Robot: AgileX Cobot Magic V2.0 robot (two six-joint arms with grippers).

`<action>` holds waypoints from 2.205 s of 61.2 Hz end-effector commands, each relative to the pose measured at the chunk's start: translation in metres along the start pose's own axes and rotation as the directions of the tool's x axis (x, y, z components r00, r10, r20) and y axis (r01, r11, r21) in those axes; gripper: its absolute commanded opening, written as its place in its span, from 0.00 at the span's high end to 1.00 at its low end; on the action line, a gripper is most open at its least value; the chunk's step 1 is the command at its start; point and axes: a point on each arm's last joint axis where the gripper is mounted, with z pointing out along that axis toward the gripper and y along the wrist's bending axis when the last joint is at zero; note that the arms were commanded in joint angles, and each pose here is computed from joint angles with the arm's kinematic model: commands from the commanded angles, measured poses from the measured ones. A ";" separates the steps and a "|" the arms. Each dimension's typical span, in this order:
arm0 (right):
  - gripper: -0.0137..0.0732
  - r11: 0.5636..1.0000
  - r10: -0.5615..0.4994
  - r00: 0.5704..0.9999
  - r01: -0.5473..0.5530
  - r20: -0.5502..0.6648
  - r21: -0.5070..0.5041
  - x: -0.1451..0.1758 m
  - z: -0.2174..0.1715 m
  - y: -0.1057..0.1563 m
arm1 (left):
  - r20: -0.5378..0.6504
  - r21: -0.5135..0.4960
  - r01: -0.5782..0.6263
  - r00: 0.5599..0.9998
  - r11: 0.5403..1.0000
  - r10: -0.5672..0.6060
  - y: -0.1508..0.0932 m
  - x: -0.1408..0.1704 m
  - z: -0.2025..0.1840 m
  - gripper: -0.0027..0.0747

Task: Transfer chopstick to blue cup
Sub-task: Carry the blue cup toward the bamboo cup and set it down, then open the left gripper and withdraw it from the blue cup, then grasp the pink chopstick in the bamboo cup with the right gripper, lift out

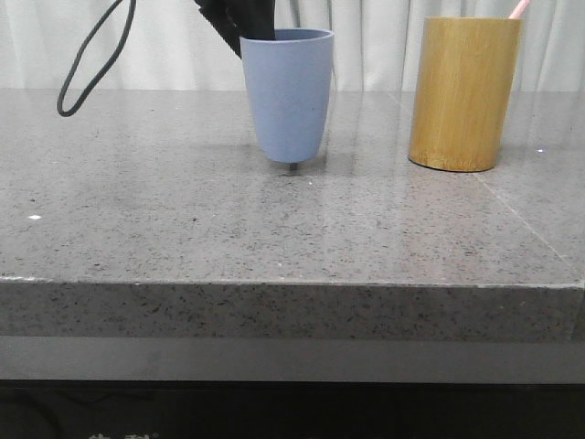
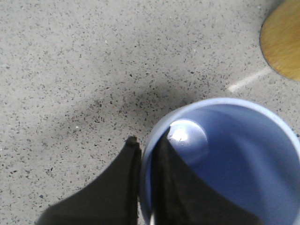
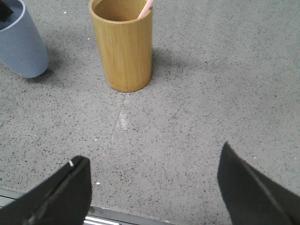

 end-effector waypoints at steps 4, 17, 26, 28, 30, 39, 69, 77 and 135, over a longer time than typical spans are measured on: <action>0.18 1.000 -0.004 0.996 0.004 0.084 -0.003 -0.014 -0.004 0.001 | 0.149 0.006 -0.004 0.989 1.000 0.003 -0.004 -0.011 -0.036 0.88; 0.18 1.000 -0.004 0.996 0.004 0.084 -0.003 -0.014 -0.004 0.001 | 0.152 0.006 -0.004 0.988 1.000 0.003 -0.004 -0.011 -0.036 0.63; 0.18 1.000 -0.024 0.996 0.022 0.089 0.018 -0.014 -0.004 -0.001 | 0.156 0.006 -0.004 0.988 1.000 0.003 -0.004 -0.011 -0.042 0.64; 0.18 0.999 -0.025 0.996 0.023 0.091 0.028 -0.015 -0.004 -0.002 | 0.157 0.006 -0.004 0.988 1.000 0.003 -0.004 -0.011 -0.045 0.64; 0.18 0.999 -0.017 0.996 0.013 0.093 0.038 -0.015 -0.004 -0.003 | 0.158 0.006 -0.004 0.987 1.000 0.003 -0.004 -0.011 -0.048 0.64; 0.18 0.994 0.042 0.992 -0.054 0.122 0.094 -0.018 -0.003 -0.010 | 0.204 0.006 -0.005 0.979 1.000 0.004 -0.004 -0.015 -0.078 0.64; 0.19 0.947 0.254 0.966 -0.260 0.057 0.188 -0.050 0.043 -0.043 | 0.324 0.002 0.001 0.946 1.000 -0.002 -0.004 0.020 -0.157 0.64; 0.19 0.954 0.266 0.963 -0.268 0.033 0.137 -0.068 0.056 -0.045 | 0.357 -0.013 0.002 0.934 1.000 0.003 -0.003 0.044 -0.166 0.64; 0.31 0.923 0.218 0.962 -0.258 -0.166 -0.285 -0.168 0.187 -0.049 | 0.422 -0.022 0.000 0.906 1.000 0.009 -0.004 0.174 -0.209 0.66</action>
